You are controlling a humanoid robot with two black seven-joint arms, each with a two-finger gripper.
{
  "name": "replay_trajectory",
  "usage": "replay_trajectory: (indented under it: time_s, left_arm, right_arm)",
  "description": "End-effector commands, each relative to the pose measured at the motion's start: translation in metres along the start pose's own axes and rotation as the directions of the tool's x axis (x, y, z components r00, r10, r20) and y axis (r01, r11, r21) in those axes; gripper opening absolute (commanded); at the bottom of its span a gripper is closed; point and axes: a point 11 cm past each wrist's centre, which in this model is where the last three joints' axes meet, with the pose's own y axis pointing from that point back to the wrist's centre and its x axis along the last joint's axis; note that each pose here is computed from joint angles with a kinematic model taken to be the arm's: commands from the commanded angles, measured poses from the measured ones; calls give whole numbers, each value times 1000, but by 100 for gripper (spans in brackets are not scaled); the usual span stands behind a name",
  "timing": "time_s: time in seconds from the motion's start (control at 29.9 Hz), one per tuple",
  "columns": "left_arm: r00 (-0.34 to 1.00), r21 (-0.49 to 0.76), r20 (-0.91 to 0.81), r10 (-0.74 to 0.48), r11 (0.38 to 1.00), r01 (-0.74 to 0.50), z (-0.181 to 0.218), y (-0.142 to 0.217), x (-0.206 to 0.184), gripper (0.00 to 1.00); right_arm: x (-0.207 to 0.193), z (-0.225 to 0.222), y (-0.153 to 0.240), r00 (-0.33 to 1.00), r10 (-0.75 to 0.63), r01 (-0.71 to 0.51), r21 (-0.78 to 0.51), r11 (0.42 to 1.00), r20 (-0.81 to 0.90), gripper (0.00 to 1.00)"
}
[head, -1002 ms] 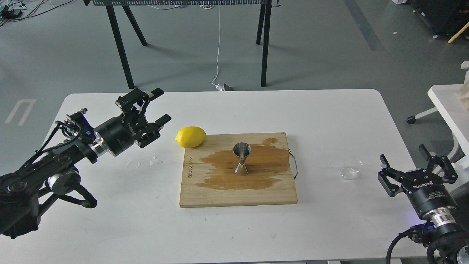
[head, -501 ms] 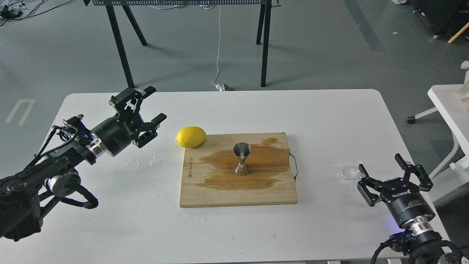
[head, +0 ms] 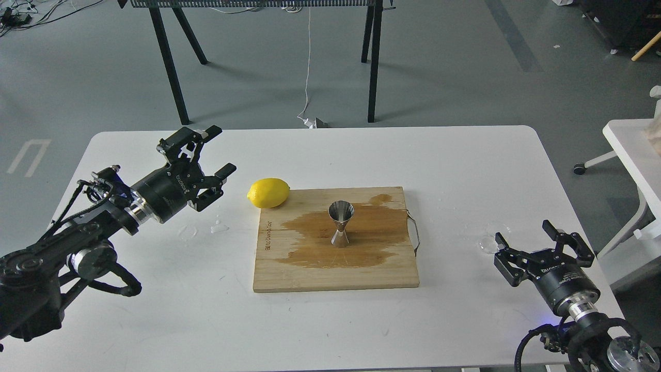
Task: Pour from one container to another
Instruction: 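Move the right gripper to the small clear measuring cup and grasp it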
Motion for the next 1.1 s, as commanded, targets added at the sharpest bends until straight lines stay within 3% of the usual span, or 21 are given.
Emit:
replay_trajectory:
  time_s: [0.0, 0.47, 1.07]
  left_arm:
    - [1000, 2, 1, 1, 1000, -1, -1, 0, 0, 92]
    - [1000, 8, -3, 14, 1000, -14, -5, 0, 3, 93]
    - [1000, 10, -4, 14, 1000, -13, -6, 1, 3, 93]
  right_arm:
    - [0, 1, -6, 999, 42, -42, -7, 999, 5, 99]
    - [4, 10, -19, 984, 172, -170, -32, 985, 45, 99]
    - [12, 14, -33, 969, 237, -236, -29, 971, 75, 99]
